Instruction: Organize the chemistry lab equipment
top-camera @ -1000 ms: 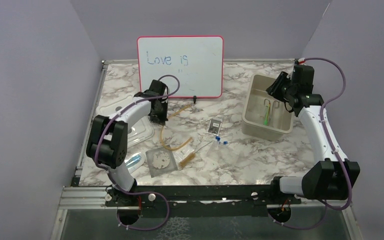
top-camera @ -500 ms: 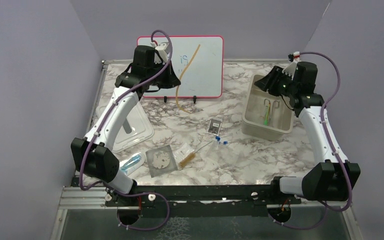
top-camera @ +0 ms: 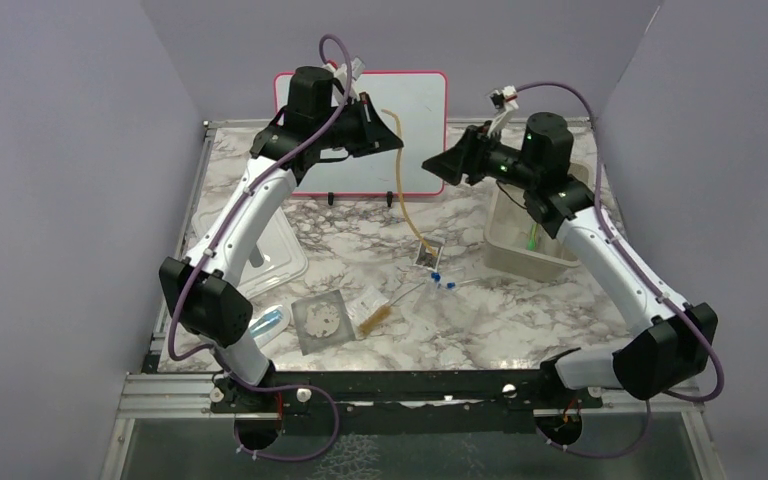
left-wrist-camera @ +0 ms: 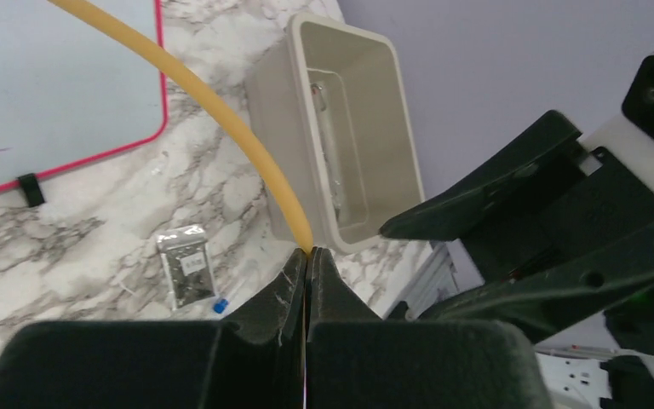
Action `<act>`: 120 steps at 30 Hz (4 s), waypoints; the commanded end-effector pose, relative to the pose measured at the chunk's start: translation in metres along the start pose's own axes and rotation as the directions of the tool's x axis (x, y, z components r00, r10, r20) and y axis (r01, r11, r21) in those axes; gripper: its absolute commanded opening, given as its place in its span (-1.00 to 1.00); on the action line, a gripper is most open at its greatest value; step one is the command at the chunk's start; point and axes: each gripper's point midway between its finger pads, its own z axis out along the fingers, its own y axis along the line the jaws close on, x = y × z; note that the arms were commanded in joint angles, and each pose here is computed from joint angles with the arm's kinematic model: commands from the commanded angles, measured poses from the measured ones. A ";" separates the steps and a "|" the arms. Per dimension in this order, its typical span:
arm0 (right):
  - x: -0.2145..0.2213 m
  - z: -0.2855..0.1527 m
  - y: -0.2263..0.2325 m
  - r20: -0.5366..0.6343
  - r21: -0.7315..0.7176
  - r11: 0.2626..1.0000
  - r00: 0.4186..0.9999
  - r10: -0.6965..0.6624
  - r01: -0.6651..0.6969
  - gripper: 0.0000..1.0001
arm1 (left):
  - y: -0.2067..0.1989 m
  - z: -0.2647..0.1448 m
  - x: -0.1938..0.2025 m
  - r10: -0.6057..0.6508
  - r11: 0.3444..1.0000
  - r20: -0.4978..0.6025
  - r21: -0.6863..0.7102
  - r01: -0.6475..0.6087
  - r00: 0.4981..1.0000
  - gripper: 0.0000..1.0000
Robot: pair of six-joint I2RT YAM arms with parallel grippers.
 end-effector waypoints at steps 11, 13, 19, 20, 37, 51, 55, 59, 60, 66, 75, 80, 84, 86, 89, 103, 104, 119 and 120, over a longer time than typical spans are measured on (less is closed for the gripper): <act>-0.005 0.061 0.022 0.057 -0.044 0.998 0.998 -0.031 0.033 -0.23 | -0.045 0.014 0.005 -0.143 0.983 -0.028 0.115 0.145 0.989 -1.00; -0.003 0.063 0.024 0.053 -0.062 0.998 0.998 -0.026 0.030 -0.32 | -0.046 0.014 0.005 -0.146 0.981 -0.032 0.121 0.149 0.989 -1.00; -0.011 0.059 0.024 0.089 -0.051 0.998 0.995 -0.039 0.043 -0.73 | -0.043 0.016 0.009 -0.151 0.981 -0.040 0.117 0.155 0.988 -1.00; -0.012 0.057 0.026 0.101 -0.054 0.997 0.994 -0.043 0.049 -0.80 | -0.043 0.016 0.009 -0.150 0.981 -0.043 0.117 0.154 0.988 -1.00; -0.010 0.052 0.033 0.104 -0.091 0.993 0.992 -0.072 0.081 -0.39 | -0.045 0.012 0.005 -0.141 0.982 -0.026 0.120 0.143 0.990 -1.00; -0.041 0.024 0.025 0.203 0.072 0.988 0.968 -0.150 0.138 -0.99 | -0.045 0.006 0.005 -0.105 0.986 -0.021 0.129 0.107 0.994 0.34; -0.062 0.015 0.006 0.208 0.176 0.967 0.953 -0.222 0.186 -0.99 | -0.050 0.000 -0.001 -0.076 0.986 0.001 0.150 0.075 0.997 0.47; -0.087 0.000 -0.015 0.224 0.286 0.937 0.936 -0.271 0.203 -0.99 | -0.055 -0.014 -0.016 0.000 0.990 0.084 0.143 -0.012 0.996 0.51; -0.094 -0.005 -0.020 0.229 0.314 0.927 0.931 -0.284 0.205 -0.99 | -0.055 -0.018 -0.019 0.015 0.990 0.100 0.139 -0.029 0.995 0.52; -0.124 -0.033 -0.056 0.208 0.438 0.868 0.914 -0.349 0.232 -0.99 | -0.043 -0.025 -0.021 0.033 0.994 0.124 0.102 -0.045 0.992 0.53; -0.111 -0.085 -0.126 0.152 0.650 0.738 0.920 -0.361 0.183 -0.99 | -0.026 -0.024 -0.016 0.020 0.997 0.109 0.075 -0.029 0.994 0.52; -0.074 -0.101 -0.142 0.117 0.694 0.706 0.944 -0.308 0.145 -0.99 | -0.018 -0.022 -0.012 0.010 0.998 0.099 0.063 -0.016 0.995 0.52; -0.023 -0.105 -0.156 0.101 0.696 0.712 0.968 -0.230 0.097 -0.99 | -0.014 -0.020 -0.012 0.006 0.998 0.094 0.060 -0.011 0.996 0.52; -0.006 -0.110 -0.164 0.109 0.717 0.694 0.973 -0.201 0.063 -0.99 | -0.013 -0.019 -0.012 0.004 0.998 0.090 0.060 -0.009 0.996 0.52; 0.017 -0.114 -0.174 0.116 0.737 0.676 0.981 -0.155 0.020 -0.99 | -0.011 -0.018 -0.009 -0.003 0.998 0.083 0.058 -0.001 0.997 0.52; 0.084 -0.098 -0.234 0.100 0.840 0.516 0.983 0.154 -0.166 -0.93 | -0.005 -0.015 -0.001 -0.023 0.998 0.060 0.053 0.020 0.998 0.51; 0.084 -0.097 -0.239 0.105 0.852 0.494 0.981 0.164 -0.174 -0.91 | -0.005 -0.015 -0.001 -0.024 0.998 0.059 0.054 0.020 0.998 0.51; 0.056 -0.091 -0.244 0.146 0.880 0.419 0.966 0.214 -0.225 -0.10 | 0.007 -0.018 0.000 -0.033 0.999 0.066 0.015 0.032 0.997 0.52; 0.056 -0.090 -0.242 0.136 0.876 0.429 0.967 0.216 -0.219 -0.10 | 0.008 -0.018 0.000 -0.034 0.999 0.066 0.013 0.033 0.997 0.52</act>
